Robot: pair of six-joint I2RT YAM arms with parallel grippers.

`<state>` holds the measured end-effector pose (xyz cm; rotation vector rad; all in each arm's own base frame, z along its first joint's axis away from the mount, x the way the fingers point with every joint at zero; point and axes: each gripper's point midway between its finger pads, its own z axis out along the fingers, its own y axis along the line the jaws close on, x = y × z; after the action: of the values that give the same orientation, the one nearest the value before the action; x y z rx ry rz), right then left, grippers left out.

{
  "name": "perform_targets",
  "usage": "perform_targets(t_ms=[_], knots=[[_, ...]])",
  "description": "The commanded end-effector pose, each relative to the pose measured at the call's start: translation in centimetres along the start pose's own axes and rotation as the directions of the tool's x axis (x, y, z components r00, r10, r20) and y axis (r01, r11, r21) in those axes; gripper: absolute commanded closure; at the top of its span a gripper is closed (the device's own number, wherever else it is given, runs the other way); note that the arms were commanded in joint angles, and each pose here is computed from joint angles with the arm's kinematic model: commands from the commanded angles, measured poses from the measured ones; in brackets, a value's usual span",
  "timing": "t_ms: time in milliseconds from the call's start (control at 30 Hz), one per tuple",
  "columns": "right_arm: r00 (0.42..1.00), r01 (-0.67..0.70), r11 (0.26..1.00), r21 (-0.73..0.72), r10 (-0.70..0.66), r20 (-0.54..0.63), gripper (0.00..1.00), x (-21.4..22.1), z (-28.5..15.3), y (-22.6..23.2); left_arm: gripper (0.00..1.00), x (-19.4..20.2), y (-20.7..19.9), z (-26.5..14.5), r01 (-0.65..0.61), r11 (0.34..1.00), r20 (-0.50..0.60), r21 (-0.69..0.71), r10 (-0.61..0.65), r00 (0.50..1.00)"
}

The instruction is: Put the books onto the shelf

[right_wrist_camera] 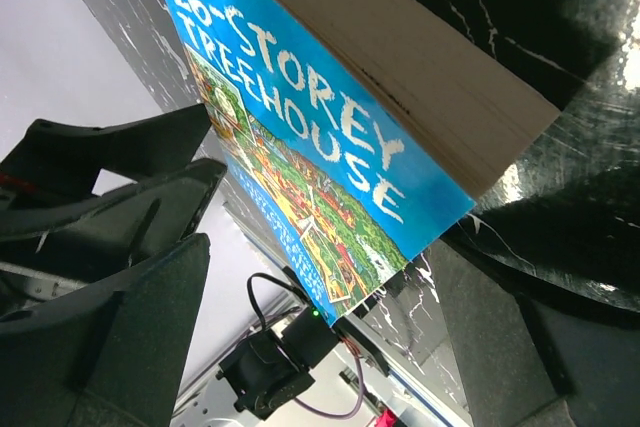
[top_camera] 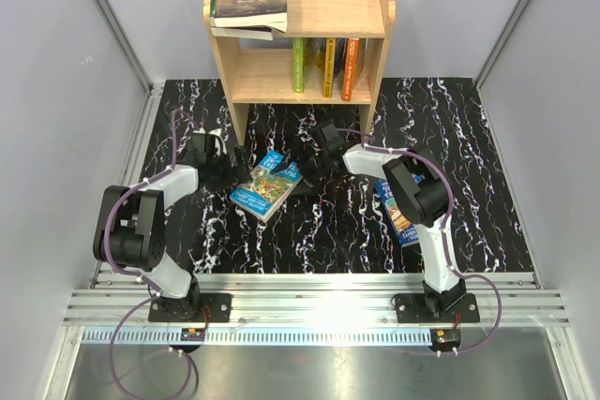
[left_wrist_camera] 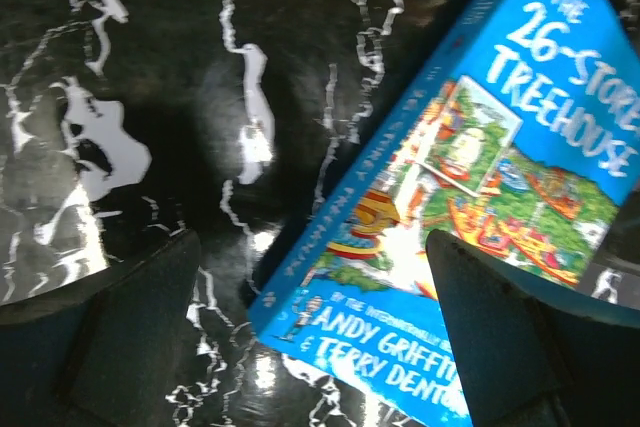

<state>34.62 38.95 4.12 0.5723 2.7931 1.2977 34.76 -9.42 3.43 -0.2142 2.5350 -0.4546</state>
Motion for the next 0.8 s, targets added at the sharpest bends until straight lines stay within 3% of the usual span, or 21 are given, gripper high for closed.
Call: perform_targets(t_ms=[0,133,167,233,367,433,500,567,633,667,733,767], knots=[[0.999,-0.028,0.983,0.184,0.023,0.027,0.0,0.7,1.1,-6.4,0.01,-0.3,1.7,0.7,-0.022,0.996,-0.015,-0.083,0.02,1.0],[0.999,-0.037,0.979,0.201,0.033,0.022,0.0,1.1,1.0,-7.3,0.01,0.3,-0.9,1.9,-0.029,0.999,-0.078,0.04,0.032,0.996],[0.999,-0.038,0.979,0.2,0.034,0.024,0.0,1.1,1.1,-7.4,0.01,0.7,-2.8,1.8,-0.034,0.99,-0.101,0.139,0.048,0.994],[0.999,-0.042,0.98,0.193,0.038,0.022,0.0,1.1,1.3,-7.4,0.01,2.6,-5.2,1.7,-0.051,0.976,-0.189,0.213,0.092,0.978],[0.999,-0.034,0.99,0.139,0.031,0.025,0.0,0.7,2.5,-5.8,0.01,8.9,-13.8,-0.7,-0.064,0.877,-0.316,0.476,0.239,0.918],[1.0,-0.018,0.992,0.129,0.016,0.015,0.0,1.0,2.9,-5.0,0.01,10.7,-16.4,-2.5,-0.076,0.835,-0.301,0.545,0.28,0.911],[1.0,0.005,0.992,0.123,-0.006,0.013,0.02,1.2,3.0,-4.3,0.01,13.0,-17.9,-3.6,-0.02,0.815,-0.318,0.579,0.249,0.915],[1.0,0.018,0.993,0.121,-0.02,0.019,0.06,1.4,2.5,-4.1,0.01,12.8,-18.6,-5.0,0.053,0.801,-0.312,0.597,0.171,0.935],[0.999,0.026,0.993,0.117,-0.029,0.027,0.29,1.5,2.1,-4.1,0.01,13.0,-18.1,-5.5,0.053,0.8,-0.292,0.598,0.156,0.944],[0.999,0.031,0.993,0.115,-0.034,0.025,0.5,1.8,1.7,-4.3,0.01,13.0,-18.1,-5.7,0.05,0.797,-0.287,0.601,0.157,0.945],[0.999,0.038,0.993,0.113,-0.041,0.022,0.81,2.1,1.4,-4.4,0.01,12.6,-18.3,-6.4,0.041,0.797,-0.278,0.602,0.162,0.947],[0.999,0.041,0.993,0.113,-0.043,0.019,0.87,2.4,1.2,-4.8,0.01,12.5,-18.5,-6.8,0.039,0.794,-0.276,0.607,0.165,0.947]])
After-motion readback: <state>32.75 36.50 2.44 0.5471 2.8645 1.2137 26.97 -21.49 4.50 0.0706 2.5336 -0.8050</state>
